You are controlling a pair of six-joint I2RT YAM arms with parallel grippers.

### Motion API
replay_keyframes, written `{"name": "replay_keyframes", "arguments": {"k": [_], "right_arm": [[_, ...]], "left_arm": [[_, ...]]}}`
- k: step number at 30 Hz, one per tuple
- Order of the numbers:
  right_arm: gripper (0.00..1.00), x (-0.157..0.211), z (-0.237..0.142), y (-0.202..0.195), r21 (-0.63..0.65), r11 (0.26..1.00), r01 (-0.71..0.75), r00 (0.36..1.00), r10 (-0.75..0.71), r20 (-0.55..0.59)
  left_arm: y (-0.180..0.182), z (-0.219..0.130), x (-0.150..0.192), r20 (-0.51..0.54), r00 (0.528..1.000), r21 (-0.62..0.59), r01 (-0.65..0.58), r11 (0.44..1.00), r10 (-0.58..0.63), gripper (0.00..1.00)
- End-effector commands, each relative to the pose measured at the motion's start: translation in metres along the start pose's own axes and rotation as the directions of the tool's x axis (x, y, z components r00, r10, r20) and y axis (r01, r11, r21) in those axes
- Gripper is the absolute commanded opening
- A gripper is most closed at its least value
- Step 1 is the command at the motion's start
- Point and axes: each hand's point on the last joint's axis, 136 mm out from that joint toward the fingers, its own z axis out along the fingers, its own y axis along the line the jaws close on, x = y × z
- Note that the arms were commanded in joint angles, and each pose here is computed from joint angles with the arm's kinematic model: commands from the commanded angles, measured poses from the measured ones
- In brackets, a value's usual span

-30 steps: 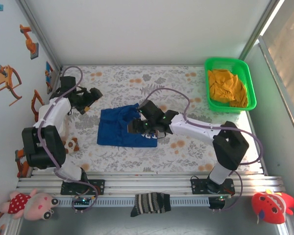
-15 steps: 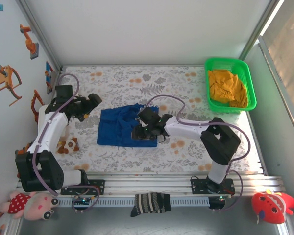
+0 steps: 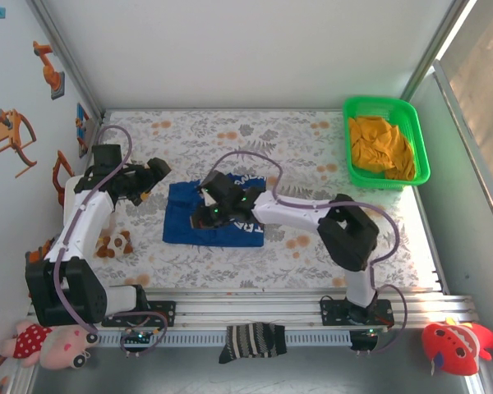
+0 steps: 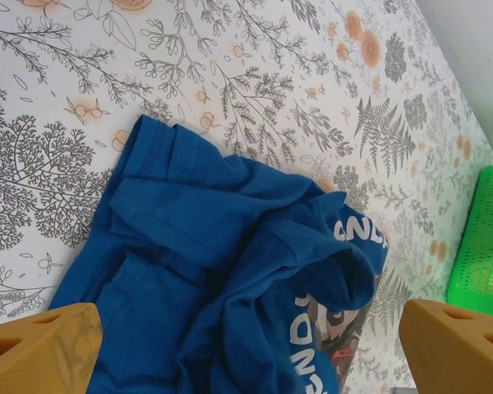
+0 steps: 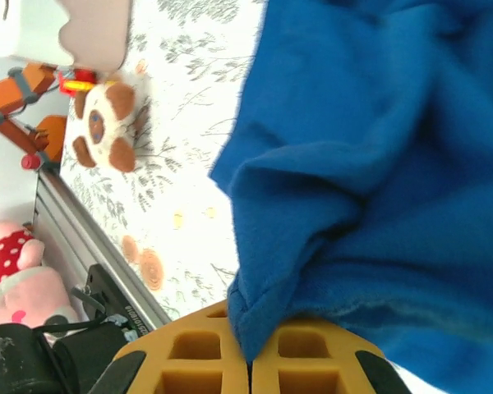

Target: Fold the inside-out t-shirt

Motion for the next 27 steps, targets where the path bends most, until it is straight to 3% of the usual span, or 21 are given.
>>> {"name": "replay_keyframes", "arguments": {"k": [1, 5, 8, 12, 16, 21, 27], "right_arm": [[0.15, 0.019, 0.038, 0.028, -0.065, 0.996, 0.062, 0.993, -0.068, -0.1], [0.58, 0.02, 0.025, 0.051, -0.111, 0.984, 0.142, 0.983, -0.153, -0.102], [0.59, 0.004, -0.017, 0.053, -0.126, 0.976, 0.178, 0.982, -0.185, -0.046], [0.58, -0.021, -0.071, -0.009, 0.032, 0.991, 0.133, 0.991, -0.133, 0.02], [0.59, -0.037, -0.099, -0.081, 0.224, 0.97, 0.091, 0.994, -0.103, 0.042], [0.62, -0.052, -0.102, -0.124, 0.324, 0.939, 0.118, 0.992, -0.123, -0.004], [0.63, -0.056, -0.081, -0.134, 0.308, 0.941, 0.14, 0.99, -0.125, -0.07]], "left_arm": [[-0.004, -0.008, 0.005, -0.005, 1.0, 0.015, 0.007, 1.0, -0.007, 0.93], [-0.005, -0.01, 0.006, -0.008, 1.0, 0.012, 0.003, 1.0, -0.003, 0.93], [-0.005, -0.013, 0.008, -0.005, 1.0, 0.014, -0.001, 1.0, 0.002, 0.93], [-0.008, -0.017, 0.015, -0.005, 1.0, 0.029, -0.007, 1.0, 0.007, 0.93], [-0.009, -0.019, 0.029, -0.003, 1.0, 0.033, -0.015, 0.999, 0.016, 0.93], [-0.009, -0.014, 0.053, -0.021, 0.999, 0.021, -0.038, 0.999, 0.038, 0.94], [-0.004, -0.006, 0.065, -0.037, 0.999, 0.017, -0.026, 1.0, 0.027, 0.94]]}}
